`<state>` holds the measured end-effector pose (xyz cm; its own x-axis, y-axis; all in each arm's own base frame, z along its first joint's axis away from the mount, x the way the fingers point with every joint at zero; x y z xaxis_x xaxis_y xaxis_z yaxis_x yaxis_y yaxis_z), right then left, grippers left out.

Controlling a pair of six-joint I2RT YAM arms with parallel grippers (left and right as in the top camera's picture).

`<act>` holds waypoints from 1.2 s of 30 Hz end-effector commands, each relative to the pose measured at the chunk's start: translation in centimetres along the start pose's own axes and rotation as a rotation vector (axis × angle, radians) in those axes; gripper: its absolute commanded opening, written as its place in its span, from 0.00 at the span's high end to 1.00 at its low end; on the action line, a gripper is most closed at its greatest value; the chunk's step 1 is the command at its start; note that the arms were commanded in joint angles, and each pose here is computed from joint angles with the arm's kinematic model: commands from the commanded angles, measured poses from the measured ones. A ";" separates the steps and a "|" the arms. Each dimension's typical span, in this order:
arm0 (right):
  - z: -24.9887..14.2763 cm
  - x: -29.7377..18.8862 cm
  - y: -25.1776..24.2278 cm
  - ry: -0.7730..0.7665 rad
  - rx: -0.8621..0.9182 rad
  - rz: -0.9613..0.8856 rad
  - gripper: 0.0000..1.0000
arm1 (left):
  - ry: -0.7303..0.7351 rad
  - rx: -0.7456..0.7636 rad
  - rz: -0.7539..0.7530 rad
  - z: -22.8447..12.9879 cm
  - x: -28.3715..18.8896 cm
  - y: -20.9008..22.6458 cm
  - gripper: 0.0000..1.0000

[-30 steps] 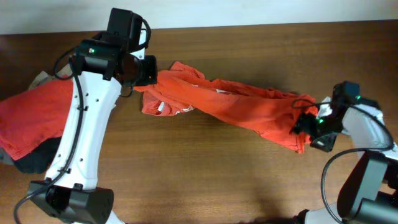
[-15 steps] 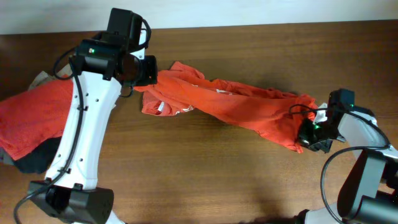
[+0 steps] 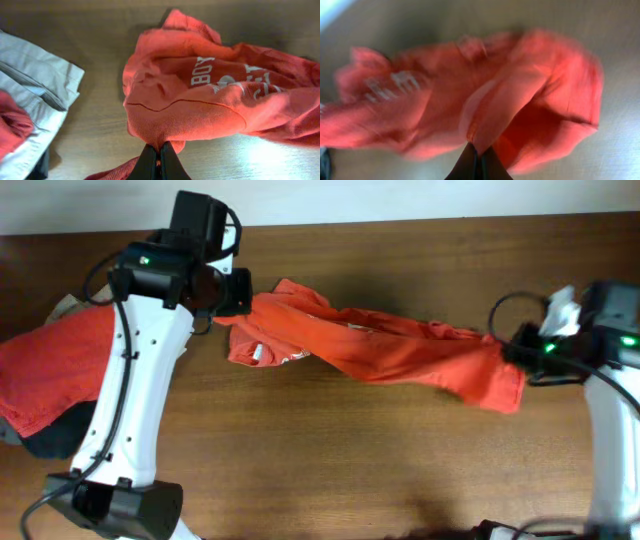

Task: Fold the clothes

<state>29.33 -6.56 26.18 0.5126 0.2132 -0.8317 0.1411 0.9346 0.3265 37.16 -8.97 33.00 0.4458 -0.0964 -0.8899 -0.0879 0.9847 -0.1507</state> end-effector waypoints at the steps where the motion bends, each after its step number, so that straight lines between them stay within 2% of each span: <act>1: 2.5 -5.2 1.1 -0.181 0.001 -0.030 0.96 | -0.111 0.016 -0.019 1.6 -3.5 0.0 0.99; 8: 6.0 -12.0 1.3 -0.399 -0.006 -0.127 0.96 | -0.264 0.040 -0.039 2.4 -9.9 0.2 1.00; 13: 6.6 -15.3 0.7 -0.479 0.045 -0.192 0.96 | -0.458 0.002 0.023 3.2 -15.6 1.5 1.00; 19: 6.6 -18.5 0.3 -0.541 0.090 -0.209 0.96 | -0.680 -0.030 -0.047 3.0 -22.6 2.1 1.00; 27: 6.6 -24.1 3.7 -0.673 0.012 -0.171 0.96 | -0.874 -0.021 -0.170 0.2 -29.6 2.4 1.00; 36: 4.3 -31.1 7.8 -0.839 -0.064 -0.178 0.96 | -1.078 0.048 -0.341 -4.1 -36.7 2.5 1.00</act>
<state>19.84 -7.96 54.79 0.9329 -0.1794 -0.3124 0.2459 0.9508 0.1884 20.51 -3.83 61.72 0.9848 -0.1590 -0.0699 0.1323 0.9473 -0.2918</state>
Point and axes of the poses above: each gripper's point midway between its finger pads, its own x axis out along the fingers, its own y axis along the line the jaws close on, z = x × y, the point moved 7 cm from there along -x, back along the fingers, and after that the axes turned 10 degrees about -x, right-handed, at the moved point
